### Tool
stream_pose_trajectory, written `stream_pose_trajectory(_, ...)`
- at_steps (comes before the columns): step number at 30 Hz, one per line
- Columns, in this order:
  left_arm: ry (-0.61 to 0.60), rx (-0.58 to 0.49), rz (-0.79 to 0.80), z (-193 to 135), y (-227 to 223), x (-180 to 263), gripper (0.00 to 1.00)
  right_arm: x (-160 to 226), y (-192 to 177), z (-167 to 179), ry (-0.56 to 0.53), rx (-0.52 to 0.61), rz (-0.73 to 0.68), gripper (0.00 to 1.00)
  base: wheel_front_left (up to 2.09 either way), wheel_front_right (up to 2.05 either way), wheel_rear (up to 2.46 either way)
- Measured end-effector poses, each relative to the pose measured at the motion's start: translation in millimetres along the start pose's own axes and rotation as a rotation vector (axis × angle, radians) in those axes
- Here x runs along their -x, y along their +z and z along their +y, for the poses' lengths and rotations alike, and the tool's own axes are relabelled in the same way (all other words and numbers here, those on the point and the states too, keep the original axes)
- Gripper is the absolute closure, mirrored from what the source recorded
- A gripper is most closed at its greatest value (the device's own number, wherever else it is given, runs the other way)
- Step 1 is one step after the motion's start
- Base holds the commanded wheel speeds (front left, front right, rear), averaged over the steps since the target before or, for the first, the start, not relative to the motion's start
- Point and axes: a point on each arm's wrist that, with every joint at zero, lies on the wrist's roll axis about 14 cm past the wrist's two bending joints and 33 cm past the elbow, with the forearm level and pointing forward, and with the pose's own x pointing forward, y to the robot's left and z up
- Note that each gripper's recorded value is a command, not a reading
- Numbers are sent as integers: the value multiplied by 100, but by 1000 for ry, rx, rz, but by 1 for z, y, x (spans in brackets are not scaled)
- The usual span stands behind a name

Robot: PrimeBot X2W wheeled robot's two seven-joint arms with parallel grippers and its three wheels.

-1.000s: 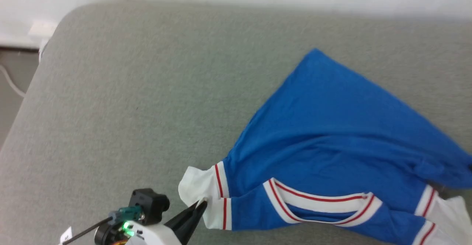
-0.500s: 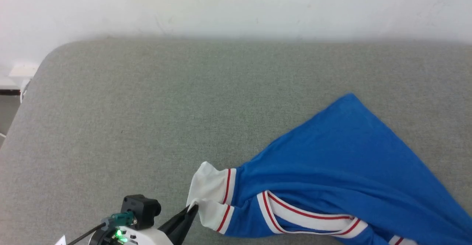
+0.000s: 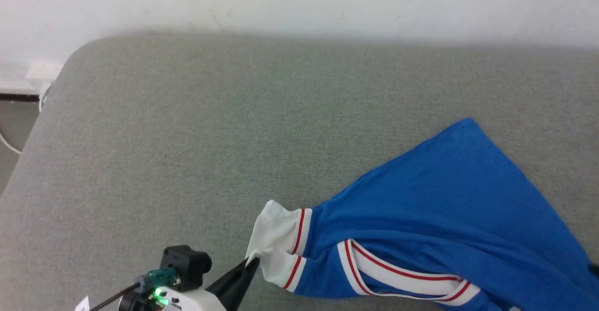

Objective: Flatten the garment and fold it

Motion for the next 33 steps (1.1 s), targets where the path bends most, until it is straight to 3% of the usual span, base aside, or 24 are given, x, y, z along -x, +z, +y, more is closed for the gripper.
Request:
stream_pose_trajectory(7,7,-14,-19,1,11,-7,100,1,101,33,55,147,-152,0,0,0,0)
stream_pose_trajectory(15,20,-2,-26,1,15,-18,100,-43,170,74,100,251,-146,0,0,0,0)
stream_pose_trajectory(21,59,-25,-10,9,12,-23,100,-89,189,91,96,304,-66,0,0,0,0)
stream_pose_trajectory(27,90,14,-4,13,7,-27,100,-134,178,100,92,342,39,0,0,0,0)
stream_pose_trajectory(33,115,37,24,19,-3,-29,100,-156,180,106,99,372,56,0,0,0,0)
